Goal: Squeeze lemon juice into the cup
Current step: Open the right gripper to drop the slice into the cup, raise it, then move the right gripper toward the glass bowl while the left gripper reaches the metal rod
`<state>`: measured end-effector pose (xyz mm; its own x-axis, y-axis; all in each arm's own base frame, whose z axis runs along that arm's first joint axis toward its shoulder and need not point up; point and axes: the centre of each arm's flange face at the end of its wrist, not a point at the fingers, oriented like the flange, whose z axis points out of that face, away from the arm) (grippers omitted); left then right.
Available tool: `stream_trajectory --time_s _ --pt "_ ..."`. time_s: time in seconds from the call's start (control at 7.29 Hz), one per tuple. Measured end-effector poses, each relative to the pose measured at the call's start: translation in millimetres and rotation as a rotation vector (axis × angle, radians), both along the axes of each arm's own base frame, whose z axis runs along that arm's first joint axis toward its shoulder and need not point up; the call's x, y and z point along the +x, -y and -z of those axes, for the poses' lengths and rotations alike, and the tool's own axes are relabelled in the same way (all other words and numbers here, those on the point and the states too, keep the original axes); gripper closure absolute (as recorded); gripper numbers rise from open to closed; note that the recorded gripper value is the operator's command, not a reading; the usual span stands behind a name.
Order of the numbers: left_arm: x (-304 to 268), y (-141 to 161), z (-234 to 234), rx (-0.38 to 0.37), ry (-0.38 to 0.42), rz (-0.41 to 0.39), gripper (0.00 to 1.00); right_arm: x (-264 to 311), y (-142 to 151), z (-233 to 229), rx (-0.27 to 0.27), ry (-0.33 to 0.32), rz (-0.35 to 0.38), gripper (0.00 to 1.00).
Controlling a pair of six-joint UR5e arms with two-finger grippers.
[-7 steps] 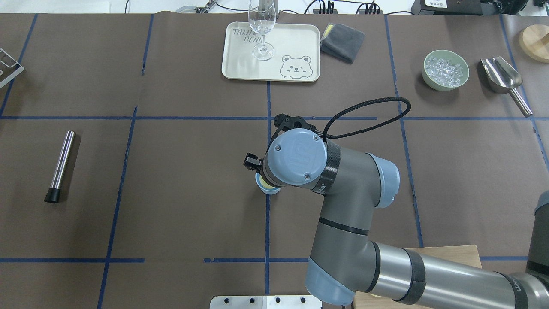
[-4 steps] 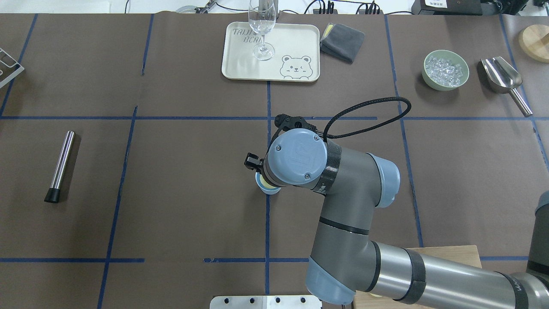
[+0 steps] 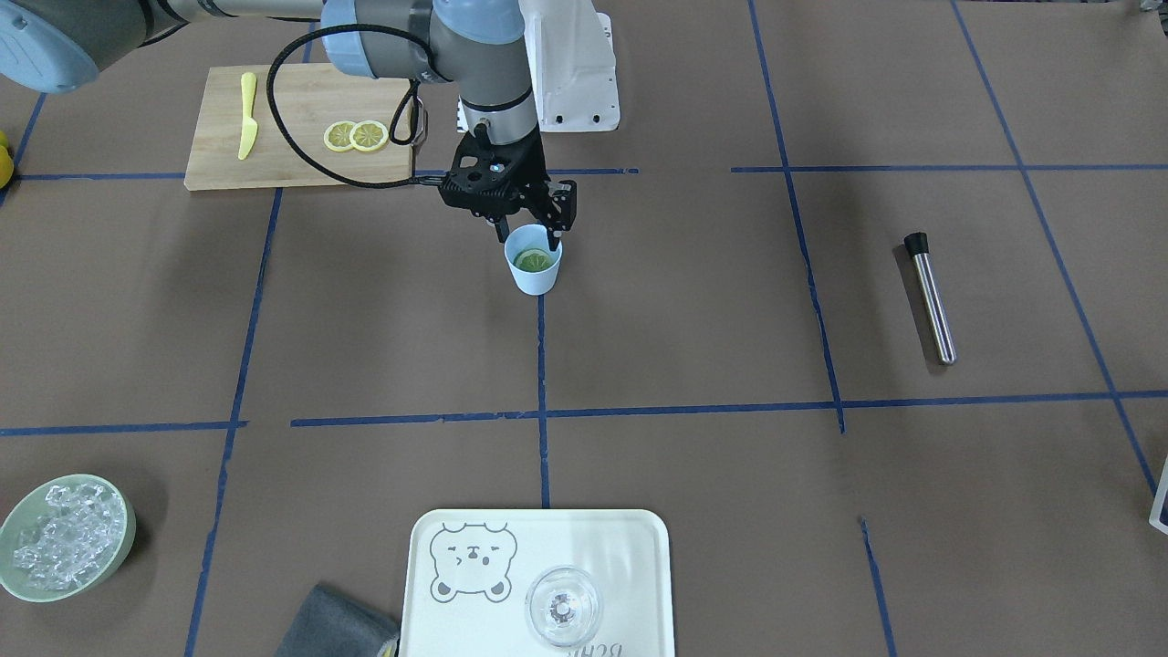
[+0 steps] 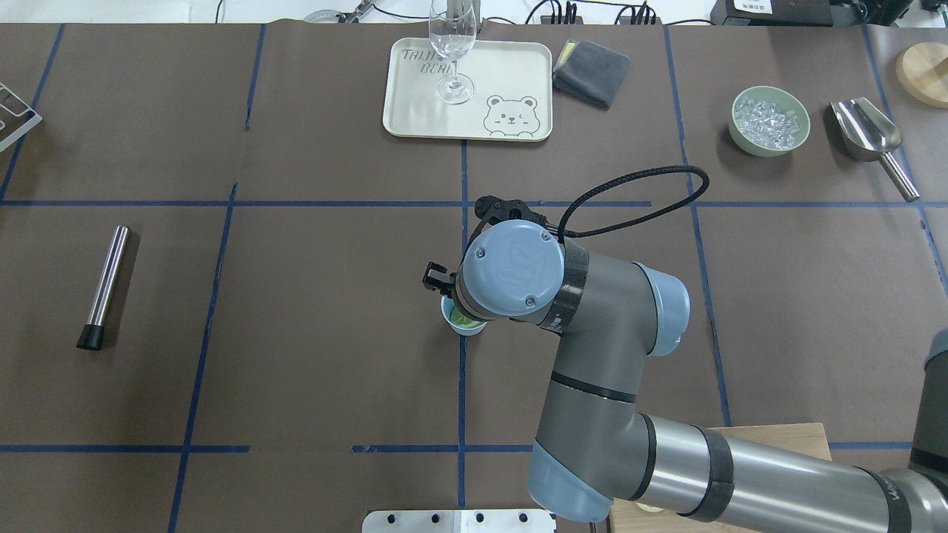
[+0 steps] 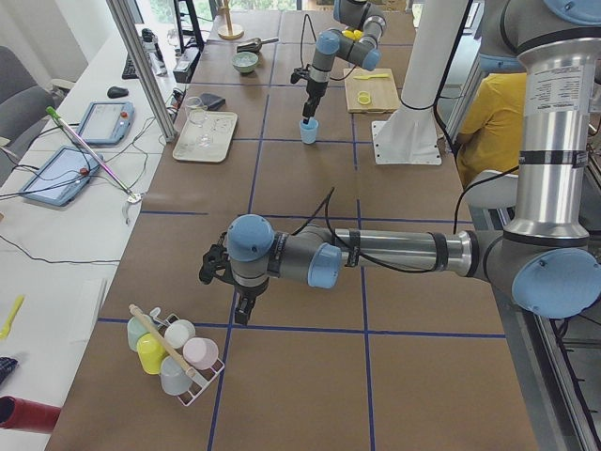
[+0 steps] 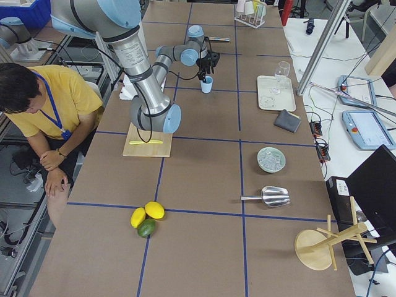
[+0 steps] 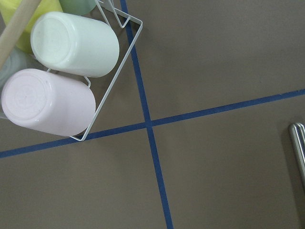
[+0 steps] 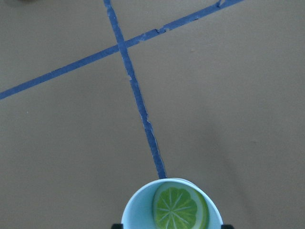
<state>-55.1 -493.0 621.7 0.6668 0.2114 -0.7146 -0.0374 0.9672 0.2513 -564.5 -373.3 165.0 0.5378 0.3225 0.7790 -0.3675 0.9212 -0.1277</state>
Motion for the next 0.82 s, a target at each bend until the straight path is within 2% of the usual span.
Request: stream_trajectory --time_s 0.14,0.27,0.41,0.55,0.82 --pt "1.8 2.0 3.0 0.013 0.0 -0.004 0.0 10.8 10.3 1.6 -0.023 0.016 0.012 0.04" --pt "7.5 4.5 7.3 0.042 -0.002 -0.013 0.0 33.4 24.8 -3.2 -0.055 0.035 0.037 0.0" --pt "23.7 7.0 13.0 0.06 -0.012 -0.023 0.0 67.7 35.9 -19.8 -0.055 0.042 0.068 0.0" --pt "54.9 9.1 23.4 0.034 -0.038 -0.022 0.0 110.0 43.0 -45.0 -0.019 0.032 0.107 0.0" --pt "119.2 8.2 45.2 -0.082 -0.095 0.019 0.0 195.4 59.5 -102.1 0.032 -0.003 0.191 0.0"
